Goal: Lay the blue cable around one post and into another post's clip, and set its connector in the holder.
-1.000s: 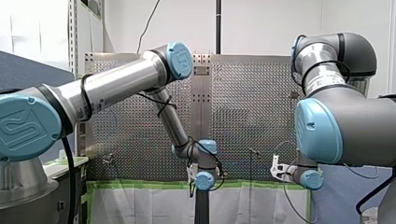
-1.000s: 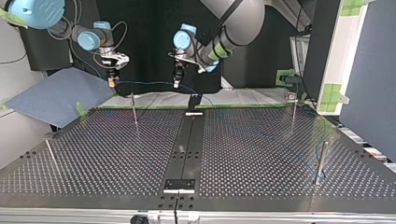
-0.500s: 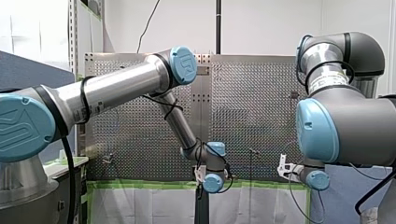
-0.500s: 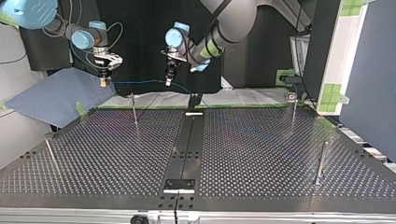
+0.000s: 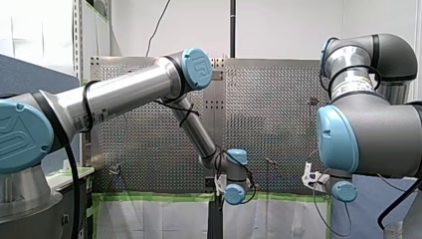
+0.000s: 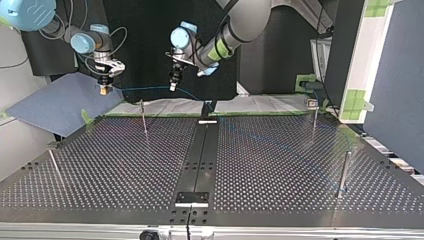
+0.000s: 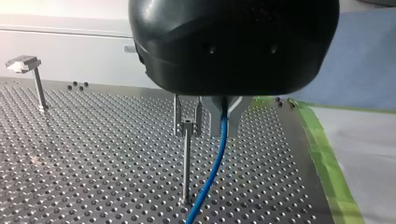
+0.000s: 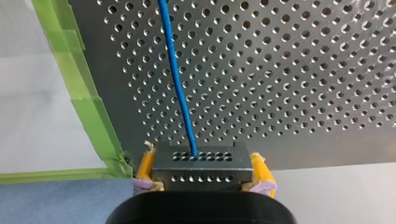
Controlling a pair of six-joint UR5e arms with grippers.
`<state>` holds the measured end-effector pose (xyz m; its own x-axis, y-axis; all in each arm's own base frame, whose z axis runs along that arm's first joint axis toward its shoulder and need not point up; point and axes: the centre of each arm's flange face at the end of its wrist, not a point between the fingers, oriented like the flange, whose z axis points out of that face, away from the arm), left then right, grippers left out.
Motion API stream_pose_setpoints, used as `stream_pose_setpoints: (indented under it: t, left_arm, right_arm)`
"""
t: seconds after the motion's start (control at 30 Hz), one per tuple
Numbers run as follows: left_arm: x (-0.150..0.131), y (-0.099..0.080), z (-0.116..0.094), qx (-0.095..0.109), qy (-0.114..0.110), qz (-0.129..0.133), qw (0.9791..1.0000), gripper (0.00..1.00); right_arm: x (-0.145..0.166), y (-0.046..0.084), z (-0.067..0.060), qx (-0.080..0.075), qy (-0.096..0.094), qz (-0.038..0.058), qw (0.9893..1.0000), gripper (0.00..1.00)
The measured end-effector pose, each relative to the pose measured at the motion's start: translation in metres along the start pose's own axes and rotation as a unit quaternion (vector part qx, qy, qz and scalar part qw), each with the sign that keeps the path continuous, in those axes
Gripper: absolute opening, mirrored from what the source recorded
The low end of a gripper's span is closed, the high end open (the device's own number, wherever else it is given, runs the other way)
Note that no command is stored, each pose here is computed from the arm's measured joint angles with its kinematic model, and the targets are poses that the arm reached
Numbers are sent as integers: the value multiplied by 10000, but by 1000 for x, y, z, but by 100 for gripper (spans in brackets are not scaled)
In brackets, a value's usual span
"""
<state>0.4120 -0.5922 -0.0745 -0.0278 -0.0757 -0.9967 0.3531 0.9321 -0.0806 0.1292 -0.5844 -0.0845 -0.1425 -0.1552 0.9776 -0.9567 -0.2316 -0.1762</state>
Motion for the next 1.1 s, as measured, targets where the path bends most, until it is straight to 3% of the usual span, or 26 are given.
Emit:
stream_pose_setpoints:
  t: [0.5,0.67,1.1]
  left_arm:
    - [-1,-21,2,118,5,-65,9999,1]
    - [13,-27,2,99,148,13,9998,1]
    - [0,-36,22,80,81,-26,9999,1]
  right_arm:
    - [8,4,12,69,89,94,9999,0]
    - [10,7,14,58,107,103,9999,0]
    - [16,10,22,81,155,90,9998,0]
